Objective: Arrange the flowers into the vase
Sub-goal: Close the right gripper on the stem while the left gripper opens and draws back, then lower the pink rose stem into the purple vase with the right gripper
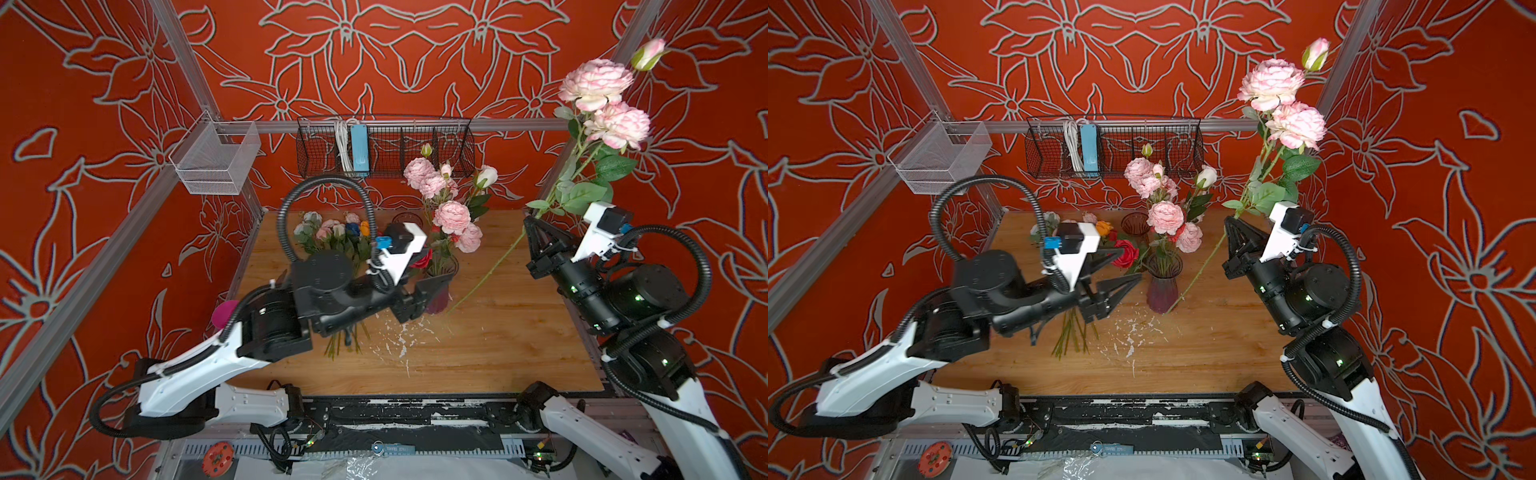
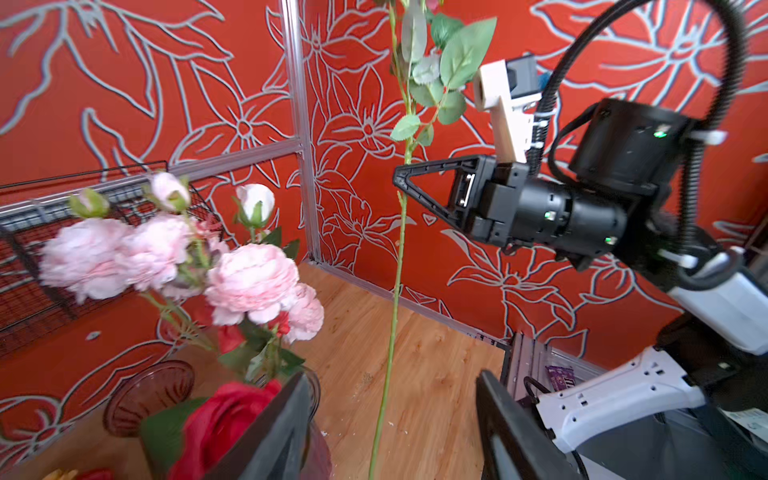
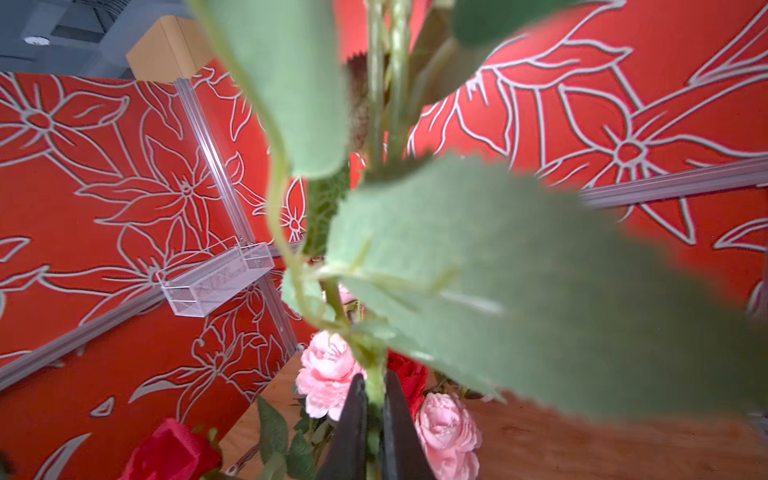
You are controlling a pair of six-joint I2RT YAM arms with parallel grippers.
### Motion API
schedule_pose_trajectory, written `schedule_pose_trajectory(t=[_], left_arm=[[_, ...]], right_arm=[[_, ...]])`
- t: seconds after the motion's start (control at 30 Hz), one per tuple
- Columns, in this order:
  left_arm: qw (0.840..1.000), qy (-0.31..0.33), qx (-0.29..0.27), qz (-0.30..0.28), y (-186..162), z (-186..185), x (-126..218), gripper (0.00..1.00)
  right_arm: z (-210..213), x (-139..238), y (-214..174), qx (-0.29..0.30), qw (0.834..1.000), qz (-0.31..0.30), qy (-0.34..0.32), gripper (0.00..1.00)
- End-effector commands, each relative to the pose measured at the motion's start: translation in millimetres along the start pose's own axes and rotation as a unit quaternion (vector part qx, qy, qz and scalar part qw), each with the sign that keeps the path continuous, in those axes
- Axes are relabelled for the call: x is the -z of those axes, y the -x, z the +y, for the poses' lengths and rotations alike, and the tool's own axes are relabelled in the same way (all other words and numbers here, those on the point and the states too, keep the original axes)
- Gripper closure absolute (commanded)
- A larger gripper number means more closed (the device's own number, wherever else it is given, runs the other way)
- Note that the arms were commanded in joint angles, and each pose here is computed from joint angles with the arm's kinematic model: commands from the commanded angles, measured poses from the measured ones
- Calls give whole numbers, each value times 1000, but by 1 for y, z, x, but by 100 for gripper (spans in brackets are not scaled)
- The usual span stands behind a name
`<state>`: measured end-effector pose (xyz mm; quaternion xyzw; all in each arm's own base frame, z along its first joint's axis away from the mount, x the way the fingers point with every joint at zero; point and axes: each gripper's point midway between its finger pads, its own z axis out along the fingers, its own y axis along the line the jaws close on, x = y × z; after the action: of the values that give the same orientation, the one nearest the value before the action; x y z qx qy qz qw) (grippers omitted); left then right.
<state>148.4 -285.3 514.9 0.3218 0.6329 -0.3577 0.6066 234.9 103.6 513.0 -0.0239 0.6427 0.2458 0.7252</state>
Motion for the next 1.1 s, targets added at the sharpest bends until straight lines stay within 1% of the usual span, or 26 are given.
schedule_pose_trajectory(t=[0.0, 0.13, 0.2, 0.27, 0.37, 0.5, 0.6, 0.7, 0.8, 0.97, 1.07], left_arm=[[1000, 21, 10, 15, -15, 13, 27, 36], [994, 107, 28, -20, -18, 50, 66, 36], [988, 150, 38, -22, -28, 67, 80, 36], [984, 171, 42, -14, -39, 76, 89, 36], [980, 193, 48, -8, -49, 85, 103, 36], [979, 195, 56, -30, -48, 89, 115, 36], [977, 206, 54, -33, -49, 93, 119, 36], [975, 213, 52, -31, -52, 95, 119, 35], [975, 215, 53, -25, -58, 95, 114, 35], [974, 219, 60, -15, -72, 95, 105, 34], [973, 222, 59, -3, -80, 94, 96, 34]], right_arm=[[-4, -13, 26, 36, 998, -34, -29, 100], [4, -33, 31, 43, 998, -32, -21, 100], [5, -42, 35, 49, 998, -34, -25, 100], [4, -46, 42, 58, 997, -42, -32, 100], [7, -53, 52, 75, 995, -50, -36, 100], [11, -62, 58, 84, 994, -56, -32, 100], [14, -67, 64, 87, 994, -67, -29, 100], [12, -75, 65, 99, 992, -67, -40, 100], [10, -87, 47, 107, 993, -43, -39, 100], [13, -98, -4, 110, 994, 5, -4, 100], [4, -98, -33, 96, 995, 31, -12, 100]])
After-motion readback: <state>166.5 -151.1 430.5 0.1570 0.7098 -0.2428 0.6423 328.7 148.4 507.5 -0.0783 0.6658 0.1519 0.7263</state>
